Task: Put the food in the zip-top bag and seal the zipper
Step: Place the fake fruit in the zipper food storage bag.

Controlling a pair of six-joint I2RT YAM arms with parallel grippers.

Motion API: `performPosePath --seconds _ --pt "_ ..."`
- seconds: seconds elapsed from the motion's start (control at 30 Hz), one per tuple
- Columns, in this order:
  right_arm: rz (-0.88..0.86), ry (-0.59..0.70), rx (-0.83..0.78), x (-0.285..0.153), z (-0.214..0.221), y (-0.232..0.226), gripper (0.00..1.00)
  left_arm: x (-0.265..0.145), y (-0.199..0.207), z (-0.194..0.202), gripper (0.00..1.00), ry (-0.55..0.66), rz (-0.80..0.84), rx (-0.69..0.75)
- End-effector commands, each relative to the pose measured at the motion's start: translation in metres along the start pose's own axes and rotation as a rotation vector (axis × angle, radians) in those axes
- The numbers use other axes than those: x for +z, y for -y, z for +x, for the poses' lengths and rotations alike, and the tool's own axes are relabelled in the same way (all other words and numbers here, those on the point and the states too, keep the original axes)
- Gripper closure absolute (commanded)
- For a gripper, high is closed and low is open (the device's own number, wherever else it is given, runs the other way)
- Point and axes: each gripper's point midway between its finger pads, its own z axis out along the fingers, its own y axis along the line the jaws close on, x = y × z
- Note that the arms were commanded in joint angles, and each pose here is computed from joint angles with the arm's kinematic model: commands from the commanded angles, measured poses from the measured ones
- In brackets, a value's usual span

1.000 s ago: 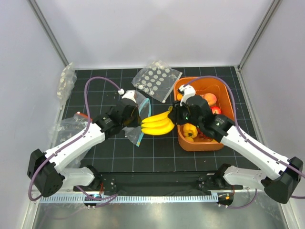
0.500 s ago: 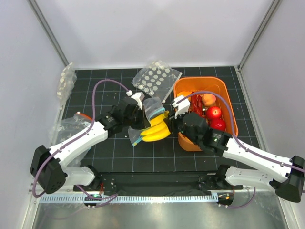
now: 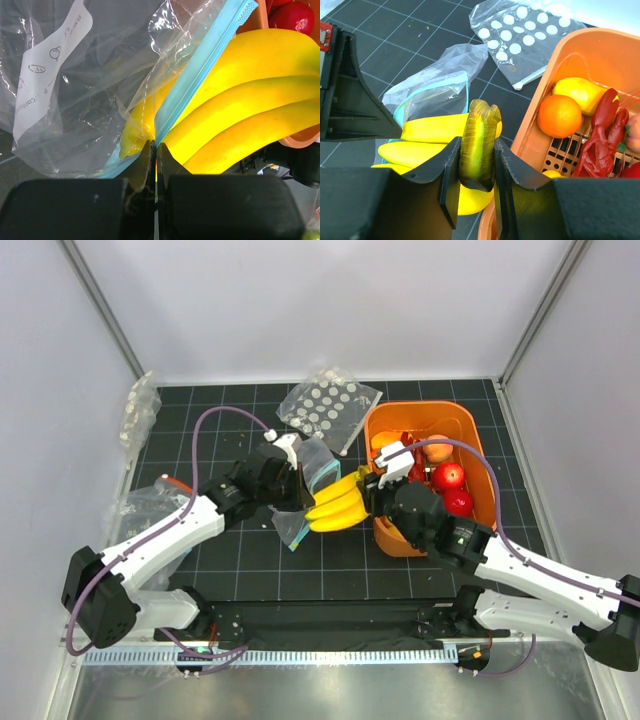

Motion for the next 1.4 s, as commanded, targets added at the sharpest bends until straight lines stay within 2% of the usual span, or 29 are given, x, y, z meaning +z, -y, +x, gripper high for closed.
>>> performPosePath --seconds 0.0,0.13,0.33,0.43,0.57,0.77,1.03,1.23,1.37 --pt "0.038 0.101 0.048 0.000 -0.027 0.005 0.98 -0.006 0.003 -0.007 1.00 0.025 0.010 0.023" --pt "0.162 0.099 0.053 -0.001 -0.024 0.026 0.98 -0.008 0.002 -0.008 1.00 0.028 0.002 0.033" --pt "0.245 0.142 0.093 -0.011 -0.027 0.046 0.98 -0.014 -0.005 -0.013 1.00 0.059 -0.034 0.033" --pt "0.213 0.154 0.105 -0.012 -0.027 0.042 0.98 -0.012 0.015 -0.009 1.00 0.042 0.077 0.025" --pt "0.172 0.126 0.078 -0.006 -0.020 0.032 0.98 -0.012 0.048 0.011 1.00 -0.075 0.272 0.006" --pt "0.202 0.097 0.051 0.005 -0.015 0.031 0.99 -0.016 0.062 0.016 1.00 -0.115 0.354 -0.013" --pt "0.207 0.161 0.067 -0.004 -0.023 0.038 0.99 -0.032 0.057 0.008 1.00 -0.046 0.322 -0.004" --pt "0.229 0.230 0.120 -0.025 -0.037 0.053 0.99 -0.027 0.023 -0.002 1.00 0.019 0.121 0.008" --pt "0.246 0.261 0.148 -0.035 -0.036 0.062 0.99 -0.030 0.018 -0.003 1.00 0.039 0.102 0.009"
